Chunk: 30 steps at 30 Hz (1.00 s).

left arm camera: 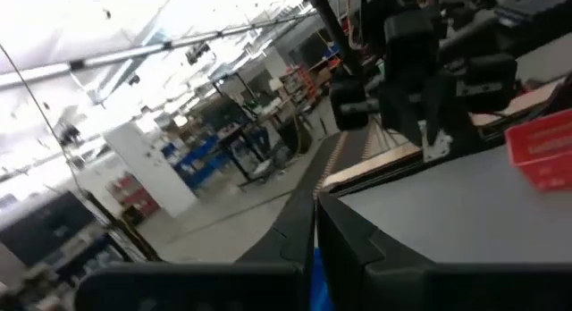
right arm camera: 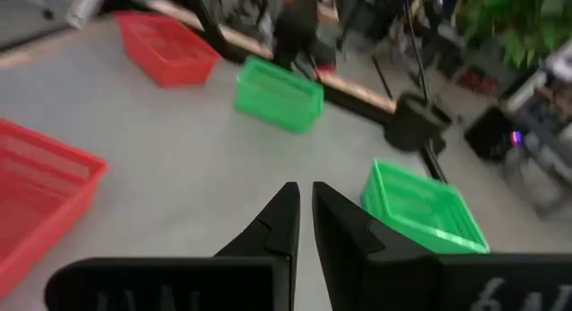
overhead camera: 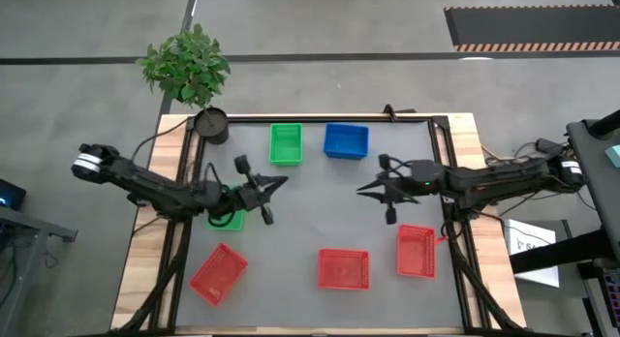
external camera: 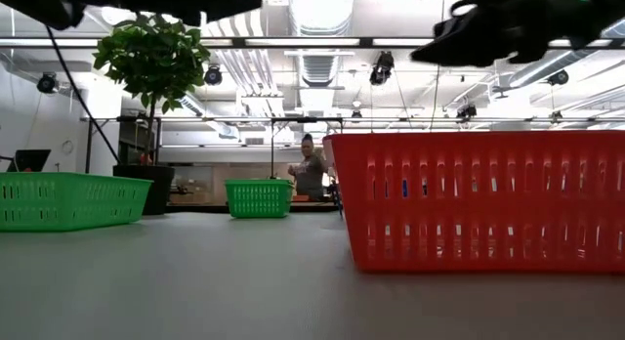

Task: Stack baskets by color
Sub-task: Stack the middle red basket on the left red basket

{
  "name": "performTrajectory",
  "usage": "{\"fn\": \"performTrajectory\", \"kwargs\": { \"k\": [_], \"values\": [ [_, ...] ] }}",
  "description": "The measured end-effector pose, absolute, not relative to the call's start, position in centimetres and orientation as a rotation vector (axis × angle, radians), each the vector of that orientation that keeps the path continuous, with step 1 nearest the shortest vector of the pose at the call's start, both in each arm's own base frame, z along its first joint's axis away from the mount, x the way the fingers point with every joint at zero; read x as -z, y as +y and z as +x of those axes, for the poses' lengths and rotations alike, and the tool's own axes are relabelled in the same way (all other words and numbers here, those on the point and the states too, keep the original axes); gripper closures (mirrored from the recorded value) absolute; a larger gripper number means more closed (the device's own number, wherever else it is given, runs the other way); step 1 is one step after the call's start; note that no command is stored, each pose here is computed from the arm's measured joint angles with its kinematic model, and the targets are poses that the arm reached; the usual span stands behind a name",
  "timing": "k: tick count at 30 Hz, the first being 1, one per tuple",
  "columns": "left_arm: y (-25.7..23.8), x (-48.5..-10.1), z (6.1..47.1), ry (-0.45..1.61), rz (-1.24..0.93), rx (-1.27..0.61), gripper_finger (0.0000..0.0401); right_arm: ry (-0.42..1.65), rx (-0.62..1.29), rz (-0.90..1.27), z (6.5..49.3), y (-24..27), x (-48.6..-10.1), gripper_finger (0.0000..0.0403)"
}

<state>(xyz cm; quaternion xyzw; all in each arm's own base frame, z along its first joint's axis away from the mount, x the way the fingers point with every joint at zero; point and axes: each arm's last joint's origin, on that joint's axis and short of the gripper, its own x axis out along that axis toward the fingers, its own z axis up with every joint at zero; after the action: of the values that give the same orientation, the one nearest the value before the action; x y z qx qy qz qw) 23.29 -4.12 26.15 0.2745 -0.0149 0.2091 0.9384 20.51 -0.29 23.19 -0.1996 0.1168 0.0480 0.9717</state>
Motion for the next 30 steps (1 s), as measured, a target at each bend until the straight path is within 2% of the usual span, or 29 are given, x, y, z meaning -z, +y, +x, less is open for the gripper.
{"fn": "performTrajectory", "kwargs": {
  "k": [11, 18, 24, 30],
  "values": [
    [-5.7, -26.4, 29.1, -0.091, 0.357, -0.415, 0.0401, -0.005, -0.17, -0.469, 15.8, 0.2, -23.8, 0.0376],
    [-7.7, -26.6, 32.9, -0.092, 0.312, -0.377, 0.0401, -0.125, -0.164, -0.443, 13.4, 0.3, -23.5, 0.0376],
    [-10.0, -28.3, 34.8, -0.039, 0.268, -0.311, 0.0401, -0.256, -0.138, -0.428, 11.2, 0.3, -23.8, 0.0376],
    [-11.0, -30.9, 36.1, 0.113, 0.016, -0.174, 0.0401, -0.294, -0.13, -0.431, 10.5, 0.4, -23.6, 0.0376]
  ]
}}
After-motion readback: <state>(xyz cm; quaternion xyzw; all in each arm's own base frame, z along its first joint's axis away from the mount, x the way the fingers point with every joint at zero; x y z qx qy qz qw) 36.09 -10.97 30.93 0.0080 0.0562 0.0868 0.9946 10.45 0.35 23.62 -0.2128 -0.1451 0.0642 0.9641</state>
